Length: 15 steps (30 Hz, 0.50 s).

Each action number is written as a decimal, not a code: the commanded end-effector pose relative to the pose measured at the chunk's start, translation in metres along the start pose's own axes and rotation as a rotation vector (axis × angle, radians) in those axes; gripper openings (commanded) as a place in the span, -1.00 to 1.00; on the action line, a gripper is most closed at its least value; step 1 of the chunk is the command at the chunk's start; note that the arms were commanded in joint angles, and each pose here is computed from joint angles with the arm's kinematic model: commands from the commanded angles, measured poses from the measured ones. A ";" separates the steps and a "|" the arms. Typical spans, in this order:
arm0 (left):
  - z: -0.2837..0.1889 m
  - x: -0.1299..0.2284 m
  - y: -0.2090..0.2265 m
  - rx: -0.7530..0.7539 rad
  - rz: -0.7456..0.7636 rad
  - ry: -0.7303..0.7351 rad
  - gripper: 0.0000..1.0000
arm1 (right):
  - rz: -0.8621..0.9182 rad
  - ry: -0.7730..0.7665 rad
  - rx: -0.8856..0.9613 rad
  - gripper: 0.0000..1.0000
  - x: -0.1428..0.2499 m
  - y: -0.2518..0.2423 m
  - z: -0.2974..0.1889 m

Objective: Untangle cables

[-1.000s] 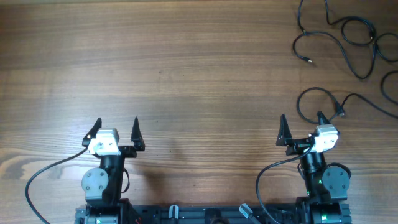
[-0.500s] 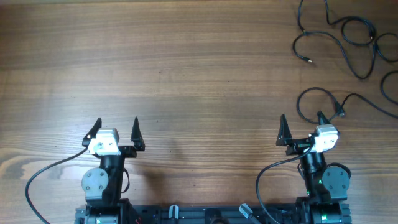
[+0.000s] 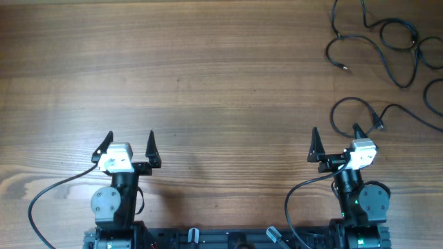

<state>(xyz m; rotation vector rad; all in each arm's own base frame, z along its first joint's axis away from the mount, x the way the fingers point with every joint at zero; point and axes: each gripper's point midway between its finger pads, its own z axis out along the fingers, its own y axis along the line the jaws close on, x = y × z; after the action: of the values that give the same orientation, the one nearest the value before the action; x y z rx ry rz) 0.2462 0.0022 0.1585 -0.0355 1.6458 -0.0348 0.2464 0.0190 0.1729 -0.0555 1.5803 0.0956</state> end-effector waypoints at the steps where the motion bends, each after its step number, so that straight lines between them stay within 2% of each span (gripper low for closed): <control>1: 0.000 0.002 0.001 -0.005 0.023 0.001 0.99 | 0.002 -0.012 0.006 0.99 -0.002 -0.001 -0.001; 15: 0.000 0.002 0.001 -0.005 0.023 0.002 1.00 | 0.001 -0.012 0.006 0.99 -0.002 -0.001 -0.001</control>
<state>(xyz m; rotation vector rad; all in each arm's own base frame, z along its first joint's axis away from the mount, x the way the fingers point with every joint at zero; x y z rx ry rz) 0.2462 0.0022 0.1585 -0.0352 1.6458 -0.0346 0.2464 0.0190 0.1729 -0.0555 1.5803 0.0956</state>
